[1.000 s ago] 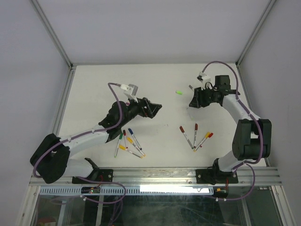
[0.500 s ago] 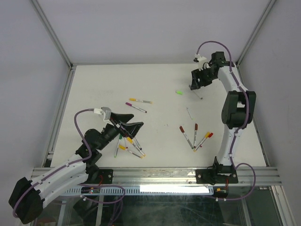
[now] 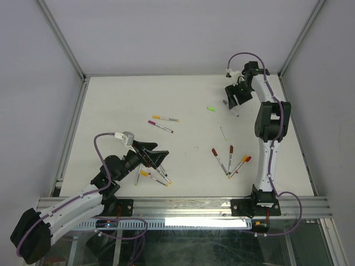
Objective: Open the pen caps
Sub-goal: Pick up the pen from the center of the board.
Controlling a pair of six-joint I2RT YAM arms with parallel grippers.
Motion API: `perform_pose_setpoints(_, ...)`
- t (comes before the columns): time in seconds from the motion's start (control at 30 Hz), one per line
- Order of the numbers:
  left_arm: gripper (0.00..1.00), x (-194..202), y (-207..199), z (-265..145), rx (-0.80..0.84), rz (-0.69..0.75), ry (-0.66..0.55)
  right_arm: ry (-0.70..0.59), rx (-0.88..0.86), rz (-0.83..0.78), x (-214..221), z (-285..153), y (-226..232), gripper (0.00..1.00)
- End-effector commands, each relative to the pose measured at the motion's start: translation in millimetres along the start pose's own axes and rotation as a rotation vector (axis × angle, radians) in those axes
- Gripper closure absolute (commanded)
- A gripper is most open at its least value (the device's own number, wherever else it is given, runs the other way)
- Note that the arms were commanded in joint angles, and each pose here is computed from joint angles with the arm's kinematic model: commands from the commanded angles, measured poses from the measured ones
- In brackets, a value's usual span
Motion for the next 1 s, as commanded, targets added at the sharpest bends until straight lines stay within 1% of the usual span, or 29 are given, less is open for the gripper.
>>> perform_pose_setpoints(0.0,0.01,-10.5,-4.2,1.9,0.026,-0.020,-0.053,0.026,0.023,-0.017,-0.5,4.2,-2.2,0.34)
perform_pose_setpoints(0.3,0.01,-8.4,-5.1,3.4,0.034,-0.040,-0.052,0.069,0.015,-0.019,13.1,20.8,2.1,0.49)
perform_pose_setpoints(0.63,0.01,-11.5,-8.1,3.1,0.046,-0.073,-0.070,0.125,0.109,-0.066,32.7,30.7,2.2,0.67)
perform_pose_setpoints(0.73,0.01,-11.5,-9.8,3.6,0.055,-0.092,-0.074,0.123,0.121,-0.079,38.9,32.2,6.1,0.70)
perform_pose_setpoints(0.97,0.01,-9.6,-16.0,6.8,0.093,-0.133,-0.068,0.132,0.087,-0.085,56.0,35.6,22.2,0.73)
Point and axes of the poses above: each gripper's point midway between its finger pads, its own z axis out along the fingers, its own y axis along the line the jaws close on, x = y × z, the point moved 1 cm from there along -z, back along the fingers, and after that the axes turned 7 degrees about z, right-handed, at the moved point
